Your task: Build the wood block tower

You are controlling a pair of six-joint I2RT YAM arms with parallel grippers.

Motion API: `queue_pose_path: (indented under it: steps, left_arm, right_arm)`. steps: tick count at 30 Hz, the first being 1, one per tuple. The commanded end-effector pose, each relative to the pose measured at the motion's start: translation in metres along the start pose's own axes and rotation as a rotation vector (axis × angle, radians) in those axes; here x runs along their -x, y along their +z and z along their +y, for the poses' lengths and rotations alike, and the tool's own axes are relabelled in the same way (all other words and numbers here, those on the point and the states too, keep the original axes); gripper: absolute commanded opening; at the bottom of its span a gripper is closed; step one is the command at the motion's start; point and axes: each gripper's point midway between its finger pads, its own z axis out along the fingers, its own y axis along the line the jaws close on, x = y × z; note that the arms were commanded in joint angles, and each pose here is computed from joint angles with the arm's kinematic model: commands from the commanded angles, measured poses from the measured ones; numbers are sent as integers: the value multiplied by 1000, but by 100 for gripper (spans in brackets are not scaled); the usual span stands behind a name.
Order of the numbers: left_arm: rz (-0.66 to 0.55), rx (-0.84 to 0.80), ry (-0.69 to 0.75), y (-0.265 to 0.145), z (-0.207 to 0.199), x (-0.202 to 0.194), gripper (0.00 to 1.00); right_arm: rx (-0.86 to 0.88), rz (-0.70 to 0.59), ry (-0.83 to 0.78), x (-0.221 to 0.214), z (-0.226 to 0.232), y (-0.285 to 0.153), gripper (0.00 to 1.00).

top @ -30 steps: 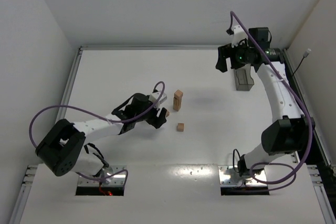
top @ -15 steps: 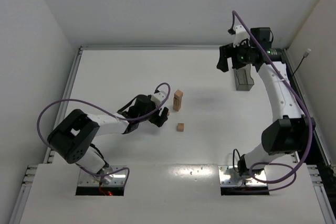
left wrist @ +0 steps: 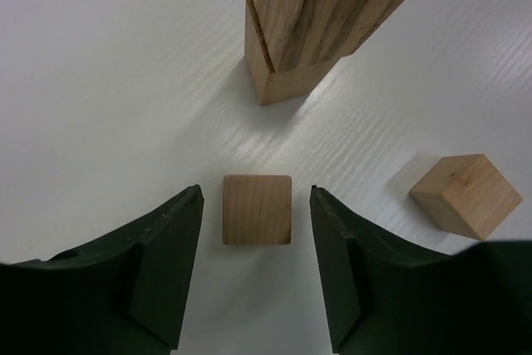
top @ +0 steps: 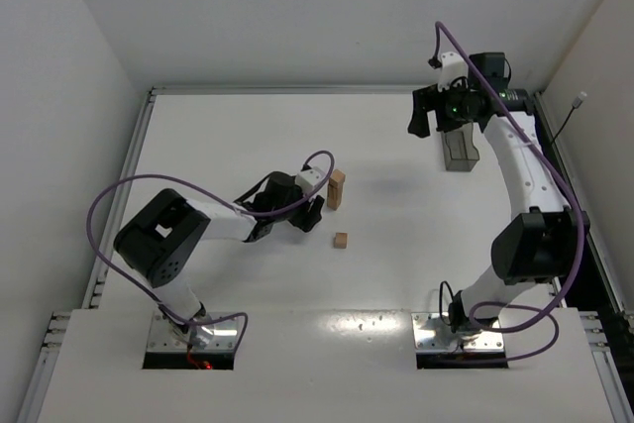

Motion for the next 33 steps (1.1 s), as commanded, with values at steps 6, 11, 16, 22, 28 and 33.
queue_pose_path:
  steps: [6, 11, 16, 22, 28, 33]
  left_arm:
    - [-36, -9, -8, 8, 9, 17, 22]
    - [-23, 21, -22, 1, 13, 18, 1]
    - [13, 51, -28, -25, 13, 28, 0]
    - [179, 39, -73, -69, 24, 46, 0]
    - [87, 63, -75, -111, 36, 111, 0]
    - [-32, 71, -123, -121, 34, 155, 0]
  right_arm:
    - [5, -34, 15, 14, -6, -5, 82]
    - [14, -37, 15, 14, -4, -5, 82]
    - [34, -33, 19, 12, -1, -3, 82]
    - [68, -48, 8, 13, 10, -6, 82]
    - [64, -66, 9, 16, 12, -11, 82]
    - [78, -86, 1, 21, 15, -14, 82]
